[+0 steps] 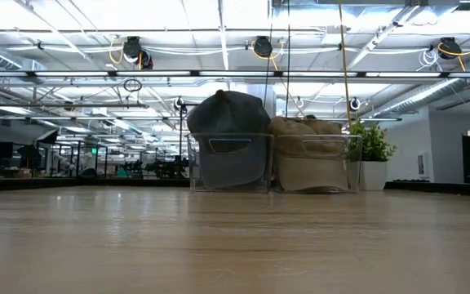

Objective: Pick & Place hat
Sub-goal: Put the blue cap into the left transparent bin

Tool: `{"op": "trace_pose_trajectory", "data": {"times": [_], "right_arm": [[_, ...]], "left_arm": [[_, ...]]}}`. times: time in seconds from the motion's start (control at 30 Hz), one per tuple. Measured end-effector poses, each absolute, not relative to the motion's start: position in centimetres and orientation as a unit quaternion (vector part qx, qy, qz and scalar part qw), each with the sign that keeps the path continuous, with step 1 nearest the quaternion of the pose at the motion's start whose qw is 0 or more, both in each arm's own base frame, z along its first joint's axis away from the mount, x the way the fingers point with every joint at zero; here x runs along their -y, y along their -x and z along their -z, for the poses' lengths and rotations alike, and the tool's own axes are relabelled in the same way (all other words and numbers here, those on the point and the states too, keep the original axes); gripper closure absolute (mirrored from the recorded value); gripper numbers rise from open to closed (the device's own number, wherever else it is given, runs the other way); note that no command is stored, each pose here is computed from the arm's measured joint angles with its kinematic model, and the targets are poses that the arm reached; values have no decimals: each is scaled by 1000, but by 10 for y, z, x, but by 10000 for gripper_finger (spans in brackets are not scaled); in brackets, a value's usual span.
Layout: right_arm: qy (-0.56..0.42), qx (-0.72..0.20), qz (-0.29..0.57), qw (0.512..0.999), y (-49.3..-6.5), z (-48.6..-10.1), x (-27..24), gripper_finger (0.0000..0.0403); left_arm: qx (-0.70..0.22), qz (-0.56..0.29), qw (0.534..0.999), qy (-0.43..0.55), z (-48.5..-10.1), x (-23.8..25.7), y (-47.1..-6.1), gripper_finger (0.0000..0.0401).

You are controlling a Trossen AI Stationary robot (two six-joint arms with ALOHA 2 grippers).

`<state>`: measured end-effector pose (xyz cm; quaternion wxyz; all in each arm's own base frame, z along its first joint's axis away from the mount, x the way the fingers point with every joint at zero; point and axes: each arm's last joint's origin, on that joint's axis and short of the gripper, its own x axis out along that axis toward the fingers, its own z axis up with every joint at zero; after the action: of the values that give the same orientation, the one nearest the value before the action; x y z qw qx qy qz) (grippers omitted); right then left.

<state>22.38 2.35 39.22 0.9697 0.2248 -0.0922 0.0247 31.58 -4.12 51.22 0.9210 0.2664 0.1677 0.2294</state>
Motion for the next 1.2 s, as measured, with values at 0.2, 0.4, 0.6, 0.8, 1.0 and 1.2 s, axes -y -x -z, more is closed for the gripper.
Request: {"op": "trace_pose_trajectory", "data": {"times": [0.2, 0.4, 0.6, 0.8, 1.0, 1.2], "right_arm": [[-225, 39, -71, 971, -222, -385, -27, 402], [-239, -38, -81, 967, -222, -372, -28, 402], [-239, -59, -118, 962, -221, -370, -31, 402], [-239, -51, -124, 962, -224, -370, -34, 402], [-243, -71, -125, 959, -235, -362, -38, 403], [-241, -62, -143, 958, -242, -361, -46, 403]], "left_arm": [[-162, -162, 953, -200, -513, 40, -308, 199], [-172, -78, 975, -115, -513, 35, -295, 154], [-185, -36, 981, -52, -514, 26, -285, 136], [-206, 29, 978, 25, -513, 13, -281, 135], [-211, 44, 976, 39, -512, 4, -280, 134], [-220, 51, 973, 50, -508, -4, -285, 134]]}}
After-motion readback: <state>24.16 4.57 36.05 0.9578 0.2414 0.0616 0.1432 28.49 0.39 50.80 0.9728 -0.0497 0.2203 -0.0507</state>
